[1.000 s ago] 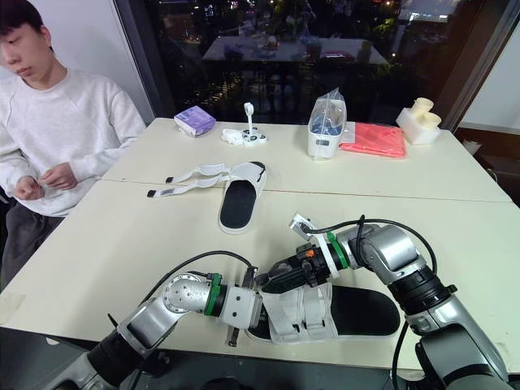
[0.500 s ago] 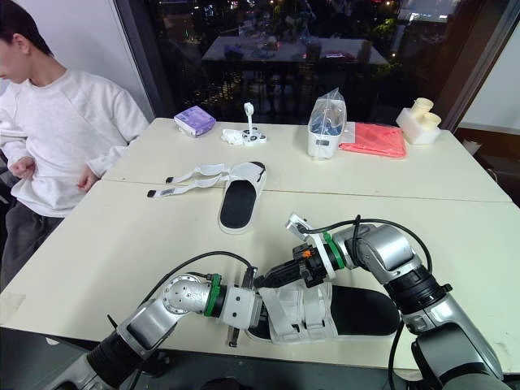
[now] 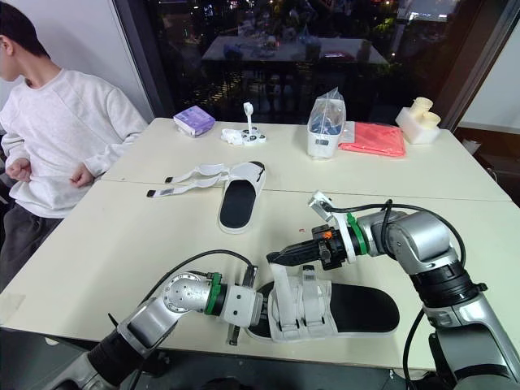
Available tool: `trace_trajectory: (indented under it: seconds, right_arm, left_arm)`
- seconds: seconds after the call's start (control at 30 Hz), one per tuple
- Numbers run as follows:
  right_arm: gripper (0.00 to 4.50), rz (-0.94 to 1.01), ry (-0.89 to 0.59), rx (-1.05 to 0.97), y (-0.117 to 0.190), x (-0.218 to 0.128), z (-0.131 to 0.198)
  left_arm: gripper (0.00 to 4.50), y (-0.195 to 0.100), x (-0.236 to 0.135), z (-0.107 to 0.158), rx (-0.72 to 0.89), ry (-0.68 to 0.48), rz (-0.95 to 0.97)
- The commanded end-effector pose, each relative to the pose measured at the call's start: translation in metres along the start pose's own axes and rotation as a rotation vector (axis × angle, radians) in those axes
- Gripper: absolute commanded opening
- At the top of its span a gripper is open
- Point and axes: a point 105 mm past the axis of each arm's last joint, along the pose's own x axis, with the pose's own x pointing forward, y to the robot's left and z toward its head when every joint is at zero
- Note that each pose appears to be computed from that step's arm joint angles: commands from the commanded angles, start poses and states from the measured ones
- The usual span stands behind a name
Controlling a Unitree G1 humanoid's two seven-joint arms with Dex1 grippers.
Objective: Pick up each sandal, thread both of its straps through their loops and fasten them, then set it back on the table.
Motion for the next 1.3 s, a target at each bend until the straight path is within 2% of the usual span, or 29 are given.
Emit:
trace_trajectory:
  seconds: [0.03, 0.37, 0.8, 0.9, 1.1, 1.3]
  right_arm:
    - [0.01, -0.071, -0.100, -0.093, 0.004, -0.019, 0.025]
    - [0.01, -0.193, -0.103, -0.042, -0.031, -0.025, 0.013]
    - [0.01, -0.297, 0.155, -0.110, -0.065, -0.011, -0.037]
    - [0.97, -0.322, 0.215, -0.157, -0.072, -0.010, -0.045]
    - [3.96, -0.401, 0.255, -0.213, -0.090, -0.008, -0.044]
    - [3.96, -0.555, 0.221, -0.345, -0.104, -0.017, -0.017]
  left_arm:
    - [0.00, -0.044, 0.003, -0.052, -0.149, 0.199, -0.157]
    - [0.00, -0.046, 0.002, -0.052, -0.132, 0.193, -0.194]
    - [0.00, -0.046, 0.001, -0.052, -0.138, 0.194, -0.175]
    - [0.00, -0.045, 0.001, -0.052, -0.140, 0.195, -0.168]
    - [0.00, -0.045, 0.001, -0.053, -0.145, 0.196, -0.159]
    - [0.00, -0.043, 0.000, -0.053, -0.145, 0.199, -0.149]
